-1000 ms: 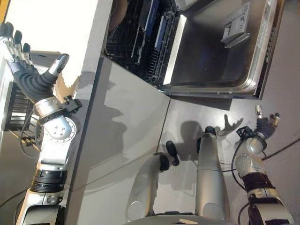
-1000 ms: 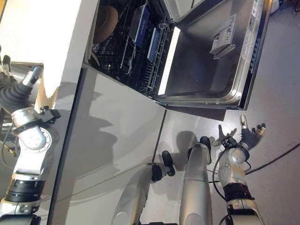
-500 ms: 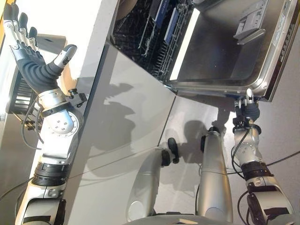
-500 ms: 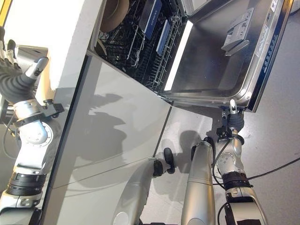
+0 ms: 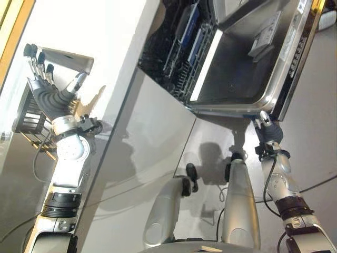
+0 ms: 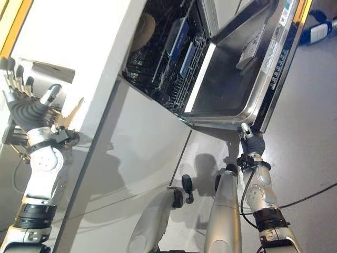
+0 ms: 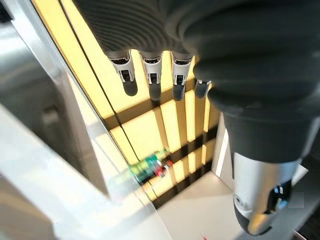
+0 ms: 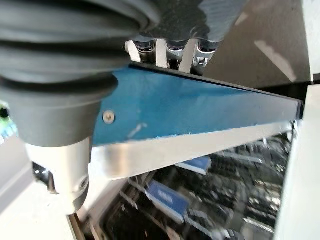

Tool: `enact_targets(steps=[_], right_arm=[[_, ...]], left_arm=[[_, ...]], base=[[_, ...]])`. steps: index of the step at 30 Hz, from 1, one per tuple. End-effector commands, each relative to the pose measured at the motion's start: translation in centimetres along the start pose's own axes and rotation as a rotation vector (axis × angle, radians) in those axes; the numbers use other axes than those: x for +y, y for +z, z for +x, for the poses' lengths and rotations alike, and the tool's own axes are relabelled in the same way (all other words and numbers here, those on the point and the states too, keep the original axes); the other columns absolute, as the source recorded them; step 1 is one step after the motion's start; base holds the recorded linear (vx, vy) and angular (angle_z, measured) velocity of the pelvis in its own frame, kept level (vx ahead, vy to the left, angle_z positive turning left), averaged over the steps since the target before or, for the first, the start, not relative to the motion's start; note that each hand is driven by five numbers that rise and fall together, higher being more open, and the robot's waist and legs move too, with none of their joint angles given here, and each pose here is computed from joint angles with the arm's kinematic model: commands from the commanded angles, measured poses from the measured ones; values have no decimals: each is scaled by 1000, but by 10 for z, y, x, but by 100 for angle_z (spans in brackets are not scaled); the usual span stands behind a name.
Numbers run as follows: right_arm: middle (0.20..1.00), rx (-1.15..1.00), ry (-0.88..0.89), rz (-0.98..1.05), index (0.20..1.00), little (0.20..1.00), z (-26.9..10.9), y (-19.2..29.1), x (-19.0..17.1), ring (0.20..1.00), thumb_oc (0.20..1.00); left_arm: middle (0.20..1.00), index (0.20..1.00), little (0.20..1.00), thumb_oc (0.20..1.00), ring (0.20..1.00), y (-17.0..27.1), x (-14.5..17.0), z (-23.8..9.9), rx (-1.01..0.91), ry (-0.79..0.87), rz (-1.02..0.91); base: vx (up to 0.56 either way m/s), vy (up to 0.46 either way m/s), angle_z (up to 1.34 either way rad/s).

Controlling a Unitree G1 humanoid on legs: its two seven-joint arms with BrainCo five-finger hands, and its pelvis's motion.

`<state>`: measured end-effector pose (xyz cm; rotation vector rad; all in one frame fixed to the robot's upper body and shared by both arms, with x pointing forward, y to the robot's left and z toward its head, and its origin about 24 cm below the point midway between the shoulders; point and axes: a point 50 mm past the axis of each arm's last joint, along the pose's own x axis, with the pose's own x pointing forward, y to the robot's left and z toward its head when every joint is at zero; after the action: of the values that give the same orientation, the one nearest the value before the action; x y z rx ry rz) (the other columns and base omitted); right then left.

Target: Pick up plates and place into dishwasher.

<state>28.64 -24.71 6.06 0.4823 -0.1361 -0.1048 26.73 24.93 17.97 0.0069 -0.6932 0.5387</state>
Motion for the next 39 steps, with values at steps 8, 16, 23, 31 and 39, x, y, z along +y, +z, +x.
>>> enact_targets(steps=[8, 16, 23, 31, 39], right_arm=[[1000, -518, 592, -38, 1000, 1000, 15, 91, 118, 1000, 1000], [1000, -425, 555, 3, 1000, 1000, 4, 62, 105, 1000, 1000], [1000, -395, 529, 27, 1000, 1000, -1, 50, 113, 1000, 1000], [1000, -281, 428, -39, 1000, 1000, -10, 32, 104, 1000, 1000], [1000, -98, 175, -191, 1000, 1000, -34, 7, 63, 1000, 1000]], left_arm=[[1000, 1000, 1000, 1000, 1000, 19, 37, 10, -93, 7, 79], [1000, 1000, 1000, 1000, 1000, 15, 47, 1, -57, -75, 145], [1000, 1000, 1000, 1000, 1000, 11, 48, -3, -9, -136, 171], [1000, 1000, 1000, 1000, 1000, 9, 51, -7, 25, -171, 156], [1000, 1000, 1000, 1000, 1000, 3, 53, -19, 79, -153, 154]], base=[[216, -106, 33], [216, -103, 64], [88, -61, 13], [-5, -21, 0], [-63, 10, -19]])
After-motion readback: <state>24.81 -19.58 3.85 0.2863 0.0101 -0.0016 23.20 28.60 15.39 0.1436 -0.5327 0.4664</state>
